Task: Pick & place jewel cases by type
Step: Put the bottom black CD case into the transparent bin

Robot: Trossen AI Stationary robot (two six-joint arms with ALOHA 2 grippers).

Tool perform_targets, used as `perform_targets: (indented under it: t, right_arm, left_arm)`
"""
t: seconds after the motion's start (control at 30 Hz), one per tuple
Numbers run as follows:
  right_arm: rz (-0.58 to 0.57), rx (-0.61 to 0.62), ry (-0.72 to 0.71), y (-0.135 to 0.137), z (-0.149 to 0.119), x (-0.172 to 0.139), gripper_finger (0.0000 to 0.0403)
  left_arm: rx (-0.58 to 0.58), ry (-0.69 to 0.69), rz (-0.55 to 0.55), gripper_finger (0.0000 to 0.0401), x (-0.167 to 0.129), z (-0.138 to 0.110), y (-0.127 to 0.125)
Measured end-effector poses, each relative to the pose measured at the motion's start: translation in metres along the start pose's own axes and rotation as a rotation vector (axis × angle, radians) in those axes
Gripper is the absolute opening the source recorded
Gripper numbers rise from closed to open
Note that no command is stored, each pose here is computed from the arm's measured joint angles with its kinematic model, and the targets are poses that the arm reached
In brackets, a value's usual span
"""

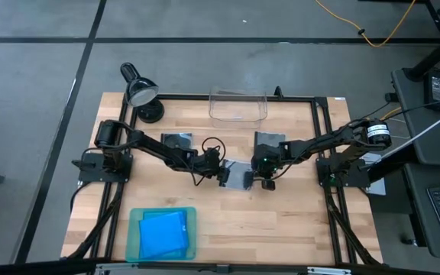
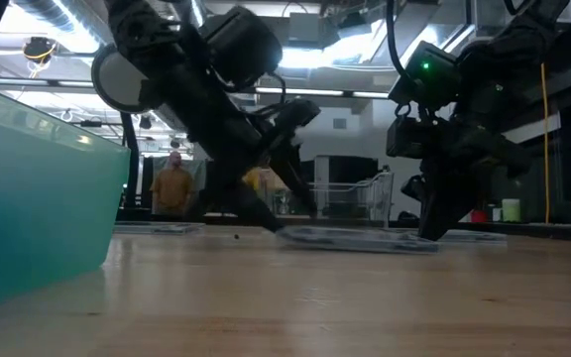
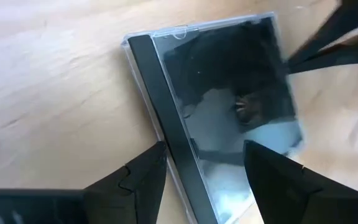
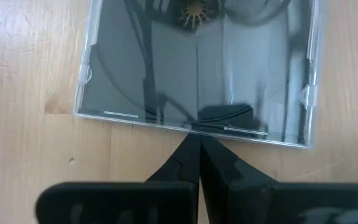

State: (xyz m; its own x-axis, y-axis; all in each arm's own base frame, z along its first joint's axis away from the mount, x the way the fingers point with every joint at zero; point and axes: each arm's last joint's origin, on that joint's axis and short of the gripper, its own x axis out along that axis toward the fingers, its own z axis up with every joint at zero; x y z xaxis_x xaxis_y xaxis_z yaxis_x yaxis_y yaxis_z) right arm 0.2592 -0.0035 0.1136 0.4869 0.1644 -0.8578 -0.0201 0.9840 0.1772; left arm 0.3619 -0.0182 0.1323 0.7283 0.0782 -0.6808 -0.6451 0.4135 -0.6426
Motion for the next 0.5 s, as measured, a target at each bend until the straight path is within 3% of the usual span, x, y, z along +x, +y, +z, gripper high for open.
perform_targets:
  t: [0.23,0.3,0.33,0.4,0.5]
  right_arm:
    - [-0.002,-0.018,-0.001,0.0,0.0,0.0,0.0007]
    - [-0.002,-0.019,0.0,0.0,0.0,0.0,0.0007]
    - [-0.003,-0.02,-0.005,0.0,0.0,0.0,0.0007]
    - [-0.003,-0.024,-0.023,0.0,0.003,0.0,0.0007]
    - [-0.006,-0.028,-0.029,0.0,0.003,0.0,0.0007]
  left_arm:
    - [0.056,-0.088,-0.025,0.0195,-0.022,0.014,-0.02]
    - [0.061,-0.179,-0.111,0.0195,-0.032,0.024,-0.036]
    - [0.062,-0.197,-0.198,0.0195,-0.041,0.031,-0.051]
    - [0.13,-0.202,-0.26,0.0195,-0.052,0.033,-0.066]
    - [0.189,-0.16,-0.185,0.0189,-0.049,0.03,-0.063]
